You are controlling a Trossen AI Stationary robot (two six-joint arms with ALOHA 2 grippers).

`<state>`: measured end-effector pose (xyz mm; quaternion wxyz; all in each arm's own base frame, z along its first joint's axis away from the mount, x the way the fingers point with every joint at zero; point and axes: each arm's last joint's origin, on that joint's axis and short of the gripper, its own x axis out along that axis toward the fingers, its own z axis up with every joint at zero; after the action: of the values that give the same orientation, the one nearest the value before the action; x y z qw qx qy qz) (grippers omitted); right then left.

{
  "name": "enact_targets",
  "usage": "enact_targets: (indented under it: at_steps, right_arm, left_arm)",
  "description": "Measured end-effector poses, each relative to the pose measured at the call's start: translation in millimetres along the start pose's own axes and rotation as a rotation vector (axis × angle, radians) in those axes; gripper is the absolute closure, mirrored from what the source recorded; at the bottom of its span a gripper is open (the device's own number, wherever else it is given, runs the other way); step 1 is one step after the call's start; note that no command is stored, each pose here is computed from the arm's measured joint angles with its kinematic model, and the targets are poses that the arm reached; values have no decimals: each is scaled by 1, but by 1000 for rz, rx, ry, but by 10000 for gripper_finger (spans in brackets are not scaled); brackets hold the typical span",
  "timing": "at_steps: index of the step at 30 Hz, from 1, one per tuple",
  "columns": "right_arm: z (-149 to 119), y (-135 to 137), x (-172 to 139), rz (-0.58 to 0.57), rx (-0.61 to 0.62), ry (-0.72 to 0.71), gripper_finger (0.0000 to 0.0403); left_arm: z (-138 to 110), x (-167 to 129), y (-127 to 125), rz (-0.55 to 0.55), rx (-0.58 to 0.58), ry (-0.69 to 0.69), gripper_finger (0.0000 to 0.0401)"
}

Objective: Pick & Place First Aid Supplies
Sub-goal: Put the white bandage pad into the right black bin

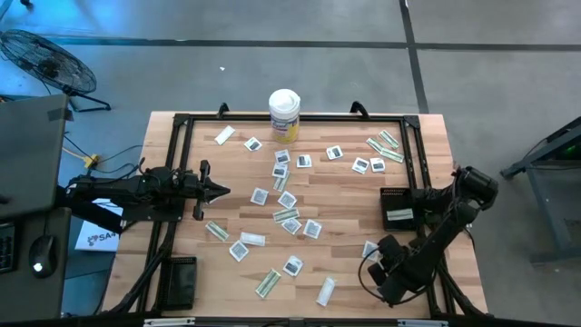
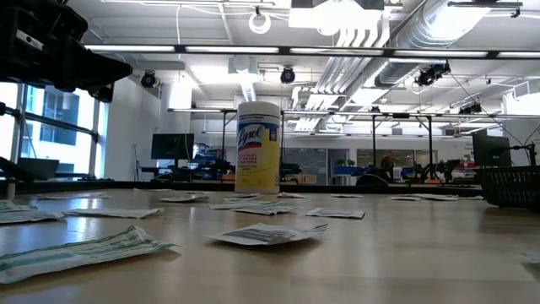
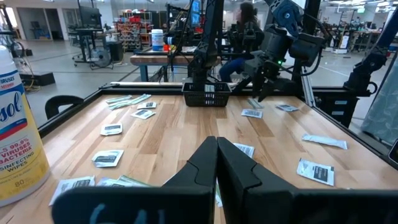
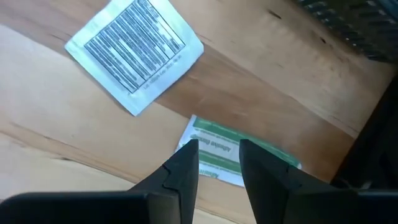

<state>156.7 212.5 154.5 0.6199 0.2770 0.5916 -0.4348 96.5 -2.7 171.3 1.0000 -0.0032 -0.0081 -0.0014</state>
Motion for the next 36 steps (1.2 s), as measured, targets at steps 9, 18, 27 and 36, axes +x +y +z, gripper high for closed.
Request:
enact_targets:
  at_steps: [9,18,27,36]
  right_arm:
    - [4,5,1,31,13,-4,292]
    - [8,6,1,22,16,-16,292]
    - [8,5,10,25,54,23,292]
    - [13,2,26,43,110,61,299]
  left_arm:
    - [0,0,0,0,0,0,400]
    - [0,0,0,0,0,0,400]
    - [0,0,0,0,0,0,400]
    - [0,0,0,0,0,0,400]
